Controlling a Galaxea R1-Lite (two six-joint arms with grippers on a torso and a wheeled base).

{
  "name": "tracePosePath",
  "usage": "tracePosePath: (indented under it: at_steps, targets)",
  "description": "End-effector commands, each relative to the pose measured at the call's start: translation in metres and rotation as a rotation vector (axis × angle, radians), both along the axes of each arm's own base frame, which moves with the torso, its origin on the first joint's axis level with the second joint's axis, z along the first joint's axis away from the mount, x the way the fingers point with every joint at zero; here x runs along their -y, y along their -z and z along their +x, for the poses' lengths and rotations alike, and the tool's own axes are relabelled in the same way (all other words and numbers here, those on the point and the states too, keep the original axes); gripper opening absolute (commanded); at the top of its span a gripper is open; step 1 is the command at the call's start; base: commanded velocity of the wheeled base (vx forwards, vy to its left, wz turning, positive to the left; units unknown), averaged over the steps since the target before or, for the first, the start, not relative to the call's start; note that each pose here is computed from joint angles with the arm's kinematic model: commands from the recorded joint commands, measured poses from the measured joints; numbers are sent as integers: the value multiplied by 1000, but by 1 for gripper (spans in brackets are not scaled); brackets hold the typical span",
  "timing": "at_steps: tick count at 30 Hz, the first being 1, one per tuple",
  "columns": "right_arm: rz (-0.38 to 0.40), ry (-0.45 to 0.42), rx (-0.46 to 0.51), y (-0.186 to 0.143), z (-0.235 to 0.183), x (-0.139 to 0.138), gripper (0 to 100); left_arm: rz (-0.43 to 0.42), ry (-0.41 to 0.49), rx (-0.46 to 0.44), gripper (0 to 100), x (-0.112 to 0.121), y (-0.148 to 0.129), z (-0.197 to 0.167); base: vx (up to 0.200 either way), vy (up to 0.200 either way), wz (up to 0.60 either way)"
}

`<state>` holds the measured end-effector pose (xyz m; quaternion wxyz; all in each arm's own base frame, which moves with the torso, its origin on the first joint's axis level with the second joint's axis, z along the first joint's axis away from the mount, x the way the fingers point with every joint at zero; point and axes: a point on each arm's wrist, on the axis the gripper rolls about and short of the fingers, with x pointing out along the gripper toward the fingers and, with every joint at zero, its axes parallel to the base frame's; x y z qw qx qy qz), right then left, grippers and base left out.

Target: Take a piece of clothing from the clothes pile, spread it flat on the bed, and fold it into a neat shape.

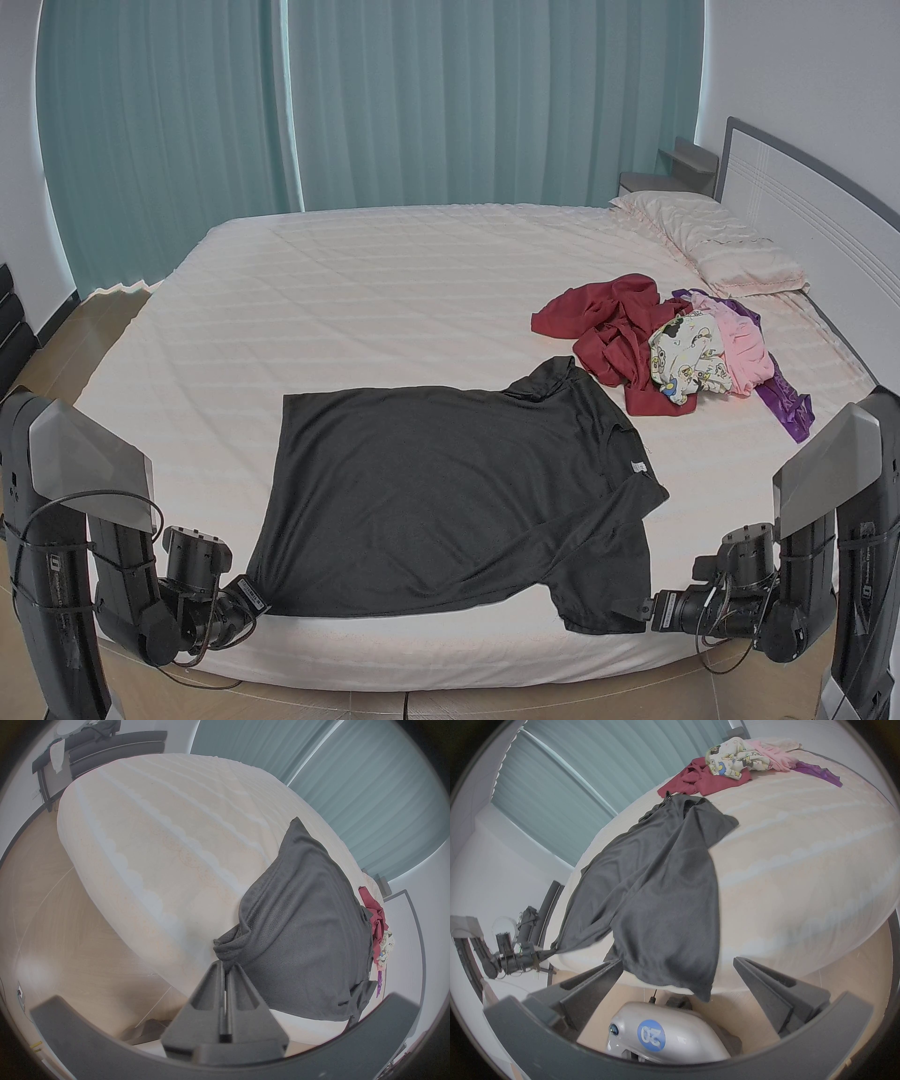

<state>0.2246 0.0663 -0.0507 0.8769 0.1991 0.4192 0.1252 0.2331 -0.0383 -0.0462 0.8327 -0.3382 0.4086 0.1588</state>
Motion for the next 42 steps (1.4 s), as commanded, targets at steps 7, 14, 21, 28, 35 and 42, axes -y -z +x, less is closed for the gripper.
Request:
tracePosePath:
  at_steps: [7,14,21,28,35,42]
  targets:
    - [-59,-26,-79,15,-17,-6,100,1,-1,-3,0,0,1,0,0,0,0]
    - [-63,-27,-65,19,-12,-10,0,1,-1,-3,0,0,1,0,0,0,0]
    - [-103,-39,-65,21,-16,-12,0,-2,-7,5,0,0,0,2,0,0,0]
    - [-100,12,-78,14,-18,1,0,-6,-11,9,0,-1,-1,2,0,0,0]
    - [-61,107,-74,-2,-19,26,0,-12,-12,7,0,-2,-1,1,0,0,0]
    - [-109,69,-164,-3,-29,27,0,-12,-15,25,0,-4,-7,1,0,0,0]
